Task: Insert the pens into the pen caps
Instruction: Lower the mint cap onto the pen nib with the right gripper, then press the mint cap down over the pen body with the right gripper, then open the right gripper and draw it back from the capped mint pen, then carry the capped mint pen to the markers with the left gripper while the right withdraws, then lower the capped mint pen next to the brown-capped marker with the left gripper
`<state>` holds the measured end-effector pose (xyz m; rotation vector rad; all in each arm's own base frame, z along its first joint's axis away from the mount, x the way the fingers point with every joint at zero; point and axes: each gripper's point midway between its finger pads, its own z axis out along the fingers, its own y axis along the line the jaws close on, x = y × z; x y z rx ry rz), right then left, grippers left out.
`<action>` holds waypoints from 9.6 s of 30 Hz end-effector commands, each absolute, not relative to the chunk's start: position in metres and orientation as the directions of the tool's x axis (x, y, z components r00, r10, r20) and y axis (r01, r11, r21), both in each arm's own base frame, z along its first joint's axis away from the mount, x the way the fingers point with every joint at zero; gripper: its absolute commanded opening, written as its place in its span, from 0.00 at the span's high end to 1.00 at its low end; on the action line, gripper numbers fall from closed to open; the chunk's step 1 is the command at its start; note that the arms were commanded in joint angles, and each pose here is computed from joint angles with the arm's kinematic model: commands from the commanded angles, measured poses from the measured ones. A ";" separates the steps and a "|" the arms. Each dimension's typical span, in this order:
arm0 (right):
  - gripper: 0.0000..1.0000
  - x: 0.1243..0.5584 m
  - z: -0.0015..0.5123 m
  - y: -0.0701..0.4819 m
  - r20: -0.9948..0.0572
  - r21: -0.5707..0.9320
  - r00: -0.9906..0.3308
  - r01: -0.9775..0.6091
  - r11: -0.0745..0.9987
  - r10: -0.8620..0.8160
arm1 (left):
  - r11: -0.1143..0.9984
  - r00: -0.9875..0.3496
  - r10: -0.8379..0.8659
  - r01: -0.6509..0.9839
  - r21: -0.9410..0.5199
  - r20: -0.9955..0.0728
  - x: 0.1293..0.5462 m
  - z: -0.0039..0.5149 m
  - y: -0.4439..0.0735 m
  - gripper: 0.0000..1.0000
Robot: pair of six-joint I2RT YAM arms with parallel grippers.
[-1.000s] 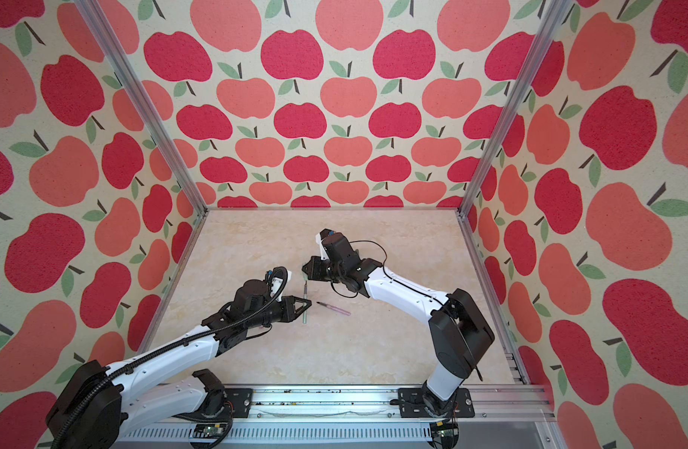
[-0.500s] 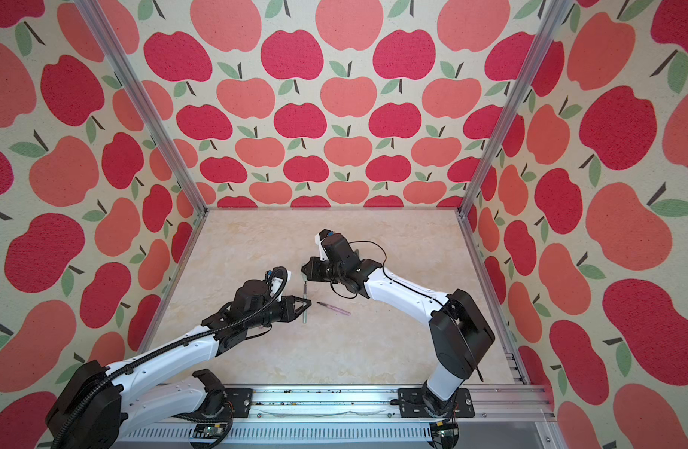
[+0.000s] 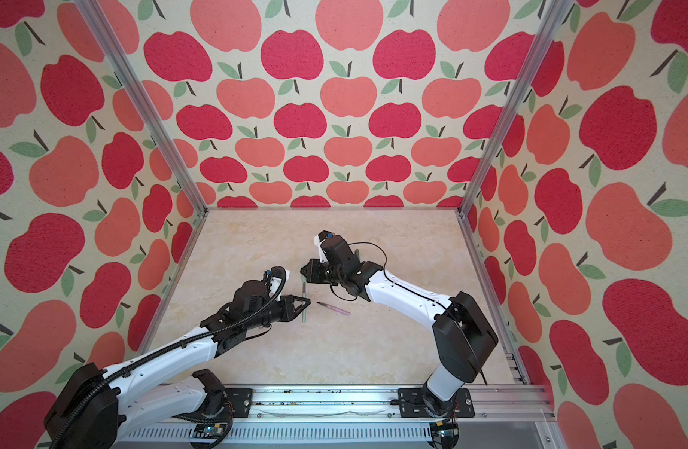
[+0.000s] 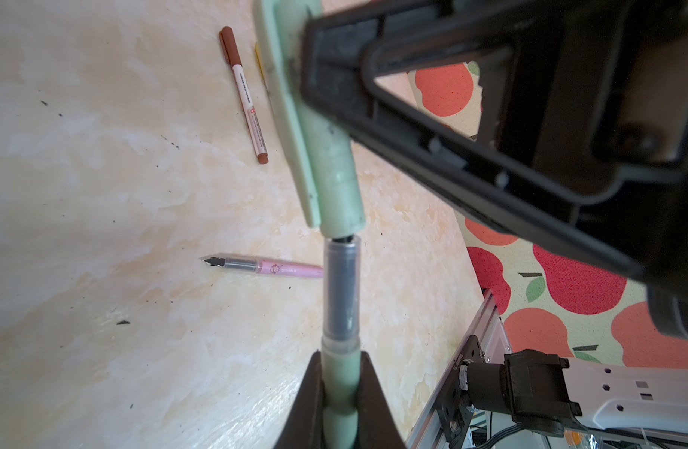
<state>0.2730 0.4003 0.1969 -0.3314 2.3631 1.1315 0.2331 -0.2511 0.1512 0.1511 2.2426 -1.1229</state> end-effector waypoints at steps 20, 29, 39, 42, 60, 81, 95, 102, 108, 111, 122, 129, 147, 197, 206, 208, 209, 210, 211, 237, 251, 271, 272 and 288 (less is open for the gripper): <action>0.95 0.249 0.209 0.396 -0.558 0.671 -0.830 -0.452 0.588 -0.001 | 0.640 -0.762 -0.217 0.361 -0.679 -0.610 0.240 0.163 -0.244 1.00; 0.95 0.245 0.205 0.397 -0.551 0.670 -0.834 -0.451 0.590 -0.011 | 0.638 -0.750 -0.220 0.373 -0.673 -0.624 0.239 0.168 -0.240 1.00; 0.95 0.243 0.204 0.398 -0.535 0.685 -0.845 -0.437 0.583 -0.005 | 0.623 -0.745 -0.207 0.399 -0.672 -0.634 0.239 0.172 -0.242 1.00; 0.95 0.242 0.205 0.399 -0.533 0.688 -0.846 -0.437 0.579 -0.006 | 0.619 -0.746 -0.206 0.402 -0.674 -0.634 0.238 0.173 -0.243 1.00; 0.95 0.243 0.208 0.402 -0.532 0.697 -0.847 -0.438 0.568 -0.002 | 0.609 -0.753 -0.189 0.413 -0.677 -0.630 0.239 0.171 -0.248 1.00; 0.96 0.232 0.205 0.393 -0.524 0.701 -0.851 -0.443 0.559 -0.017 | 0.622 -0.745 -0.200 0.405 -0.670 -0.636 0.244 0.171 -0.243 1.00; 0.96 0.226 0.206 0.394 -0.518 0.702 -0.854 -0.459 0.545 -0.052 | 0.601 -0.729 -0.121 0.487 -0.634 -0.674 0.242 0.182 -0.252 1.00; 0.96 0.225 0.206 0.394 -0.519 0.701 -0.853 -0.462 0.543 -0.056 | 0.600 -0.702 -0.105 0.520 -0.608 -0.704 0.242 0.190 -0.251 1.00; 0.86 0.226 0.215 0.391 -0.547 0.683 -0.835 -0.488 0.544 -0.062 | 0.594 -0.694 -0.080 0.543 -0.593 -0.716 0.240 0.190 -0.253 1.00; 0.71 0.227 0.226 0.385 -0.585 0.658 -0.809 -0.521 0.544 -0.068 | 0.575 -0.683 -0.047 0.578 -0.579 -0.729 0.235 0.191 -0.256 1.00; 0.43 0.214 0.262 0.358 -0.689 0.585 -0.712 -0.656 0.477 -0.134 | 0.436 -0.660 0.079 0.697 -0.569 -0.747 0.206 0.208 -0.266 1.00; 0.48 0.211 0.269 0.349 -0.700 0.587 -0.702 -0.672 0.452 -0.134 | 0.329 -0.661 0.109 0.729 -0.601 -0.742 0.191 0.220 -0.274 1.00; 0.64 0.211 0.257 0.352 -0.653 0.627 -0.741 -0.645 0.438 -0.156 | 0.332 -0.644 0.092 0.739 -0.587 -0.759 0.191 0.229 -0.274 1.00; 0.90 0.192 0.210 0.367 -0.524 0.698 -0.816 -0.575 0.426 -0.244 | 0.398 -0.384 -0.097 0.831 -0.389 -0.918 0.258 0.342 -0.262 1.00; 0.66 0.248 0.298 0.340 -0.684 0.661 -0.729 -0.618 0.426 0.006 | 0.512 -0.618 -0.075 0.650 -0.562 -0.782 0.263 0.247 -0.253 1.00; 0.61 0.253 0.320 0.330 -0.720 0.643 -0.693 -0.640 0.421 0.046 | 0.563 -0.680 -0.077 0.574 -0.594 -0.730 0.268 0.221 -0.250 1.00; 0.59 0.254 0.327 0.326 -0.730 0.637 -0.681 -0.647 0.420 0.058 | 0.586 -0.703 -0.079 0.541 -0.604 -0.707 0.270 0.211 -0.249 1.00; 0.57 0.254 0.334 0.321 -0.740 0.629 -0.669 -0.653 0.423 0.069 | 0.608 -0.723 -0.086 0.507 -0.611 -0.686 0.273 0.202 -0.247 1.00; 0.56 0.254 0.337 0.316 -0.747 0.621 -0.660 -0.654 0.432 0.075 | 0.634 -0.740 -0.094 0.472 -0.613 -0.666 0.277 0.196 -0.246 1.00; 0.52 0.237 0.276 0.214 -0.752 0.538 -0.642 -0.467 0.702 0.150 | 0.943 -0.937 -0.055 0.065 -0.326 -0.346 0.388 0.066 -0.292 0.99; 0.52 0.236 0.275 0.207 -0.739 0.564 -0.652 -0.465 0.683 0.166 | 0.959 -0.940 -0.035 0.064 -0.276 -0.340 0.413 0.043 -0.305 0.97; 0.52 0.232 0.270 0.204 -0.731 0.571 -0.661 -0.457 0.682 0.169 | 0.966 -0.944 -0.022 0.065 -0.251 -0.329 0.426 0.019 -0.308 0.93; 0.52 0.232 0.271 0.203 -0.732 0.571 -0.660 -0.456 0.682 0.172 | 0.967 -0.945 -0.021 0.063 -0.245 -0.327 0.426 0.018 -0.307 0.91; 0.52 0.231 0.270 0.200 -0.733 0.566 -0.658 -0.448 0.692 0.173 | 0.974 -0.949 0.000 0.070 -0.214 -0.315 0.431 0.006 -0.301 0.81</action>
